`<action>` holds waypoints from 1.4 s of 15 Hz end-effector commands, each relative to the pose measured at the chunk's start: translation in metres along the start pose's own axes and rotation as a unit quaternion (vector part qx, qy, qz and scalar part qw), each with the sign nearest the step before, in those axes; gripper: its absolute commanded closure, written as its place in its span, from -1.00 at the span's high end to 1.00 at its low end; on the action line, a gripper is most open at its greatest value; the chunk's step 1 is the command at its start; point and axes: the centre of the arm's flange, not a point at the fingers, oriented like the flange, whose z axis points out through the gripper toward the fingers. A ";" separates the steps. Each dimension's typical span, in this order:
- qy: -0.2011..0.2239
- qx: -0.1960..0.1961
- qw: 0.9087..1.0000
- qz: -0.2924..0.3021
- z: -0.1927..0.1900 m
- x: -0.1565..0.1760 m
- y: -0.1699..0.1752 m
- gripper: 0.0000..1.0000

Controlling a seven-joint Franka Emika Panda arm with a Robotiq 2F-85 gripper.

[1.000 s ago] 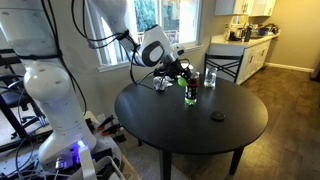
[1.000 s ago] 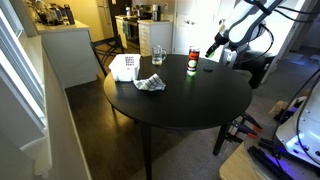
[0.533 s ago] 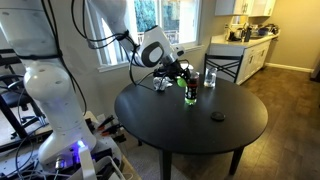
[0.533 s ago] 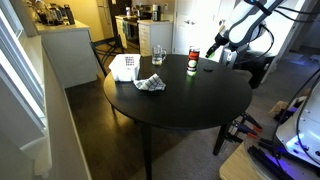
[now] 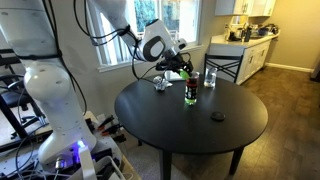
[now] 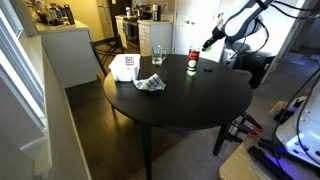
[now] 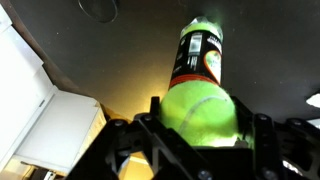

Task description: Put the green tennis ball inside the black container

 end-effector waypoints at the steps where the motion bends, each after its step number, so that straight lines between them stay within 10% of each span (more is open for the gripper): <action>1: 0.037 -0.005 0.999 0.014 -0.015 0.026 0.014 -0.16; 21: 0.036 0.004 0.999 0.028 0.038 0.065 0.008 -0.16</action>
